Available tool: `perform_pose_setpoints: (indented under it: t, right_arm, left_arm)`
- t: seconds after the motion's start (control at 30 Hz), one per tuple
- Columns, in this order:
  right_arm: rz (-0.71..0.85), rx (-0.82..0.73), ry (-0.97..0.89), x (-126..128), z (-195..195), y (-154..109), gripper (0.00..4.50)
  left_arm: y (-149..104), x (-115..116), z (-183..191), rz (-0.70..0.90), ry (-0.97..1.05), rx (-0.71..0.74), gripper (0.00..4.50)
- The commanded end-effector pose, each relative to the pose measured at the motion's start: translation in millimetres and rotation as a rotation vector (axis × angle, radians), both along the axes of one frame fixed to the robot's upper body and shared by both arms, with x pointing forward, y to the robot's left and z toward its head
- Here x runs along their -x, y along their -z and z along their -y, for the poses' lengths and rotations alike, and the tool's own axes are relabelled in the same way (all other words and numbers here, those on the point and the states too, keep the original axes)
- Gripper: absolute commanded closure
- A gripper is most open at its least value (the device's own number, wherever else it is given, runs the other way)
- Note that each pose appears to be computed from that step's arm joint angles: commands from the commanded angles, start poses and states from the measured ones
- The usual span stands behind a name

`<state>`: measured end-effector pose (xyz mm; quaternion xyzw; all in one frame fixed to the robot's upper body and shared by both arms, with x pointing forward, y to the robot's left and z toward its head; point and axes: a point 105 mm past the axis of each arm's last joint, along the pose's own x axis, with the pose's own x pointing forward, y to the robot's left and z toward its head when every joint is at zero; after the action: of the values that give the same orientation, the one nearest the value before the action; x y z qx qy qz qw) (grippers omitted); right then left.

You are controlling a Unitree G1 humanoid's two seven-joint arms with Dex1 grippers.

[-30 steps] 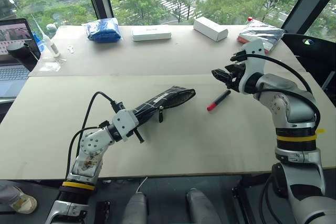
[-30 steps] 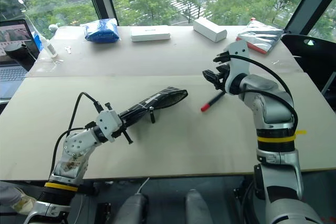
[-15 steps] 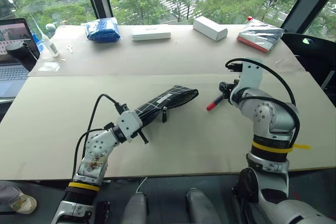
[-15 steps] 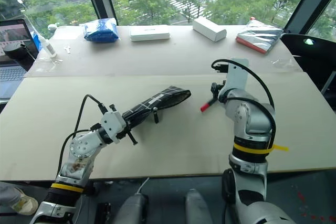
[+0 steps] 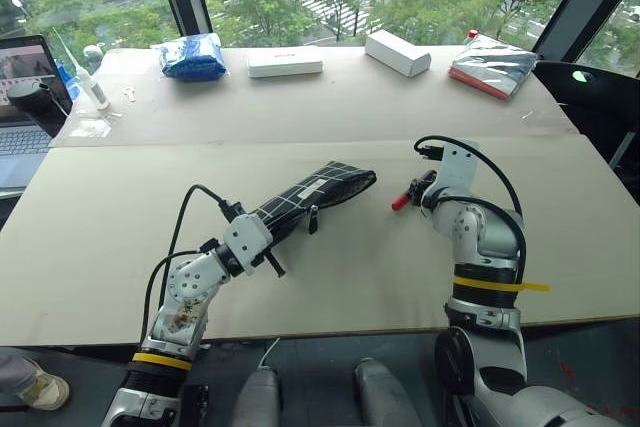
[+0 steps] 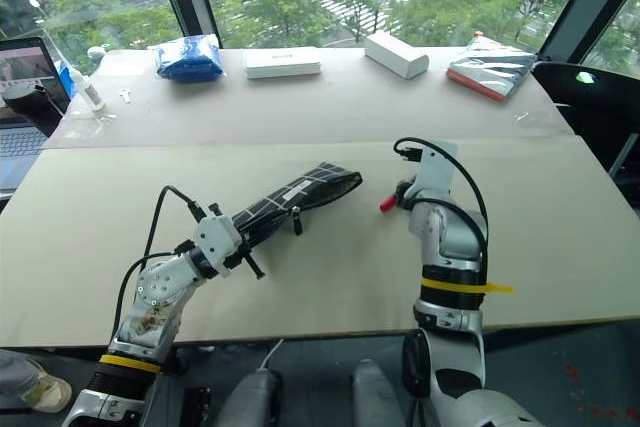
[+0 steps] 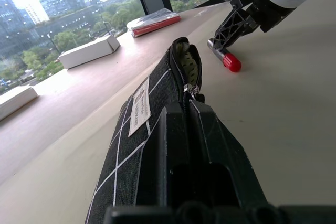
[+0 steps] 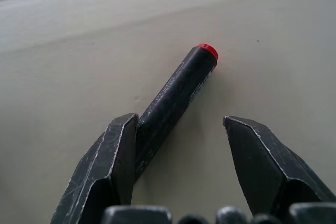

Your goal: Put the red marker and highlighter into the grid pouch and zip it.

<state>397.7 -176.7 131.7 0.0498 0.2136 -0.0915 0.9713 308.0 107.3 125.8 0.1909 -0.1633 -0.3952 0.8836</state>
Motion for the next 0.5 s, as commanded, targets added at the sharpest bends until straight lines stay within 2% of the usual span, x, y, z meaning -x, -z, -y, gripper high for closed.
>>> perform_pose_setpoints:
  t: [0.03,0.2,0.5]
  right_arm:
    - [0.031,0.031,0.014,-1.4,4.4,-2.2,1.57]
    - [-0.007,0.056,0.044,0.8,10.2,13.8,1.57]
    - [-0.085,-0.007,0.118,8.0,15.0,38.1,1.57]
  left_arm:
    - [-10.1,2.8,1.7,0.052,-0.002,0.007,4.5]
    - [-9.4,2.4,0.2,0.052,-0.01,0.008,4.5]
    - [-9.0,1.0,-1.3,0.056,-0.021,0.009,4.5]
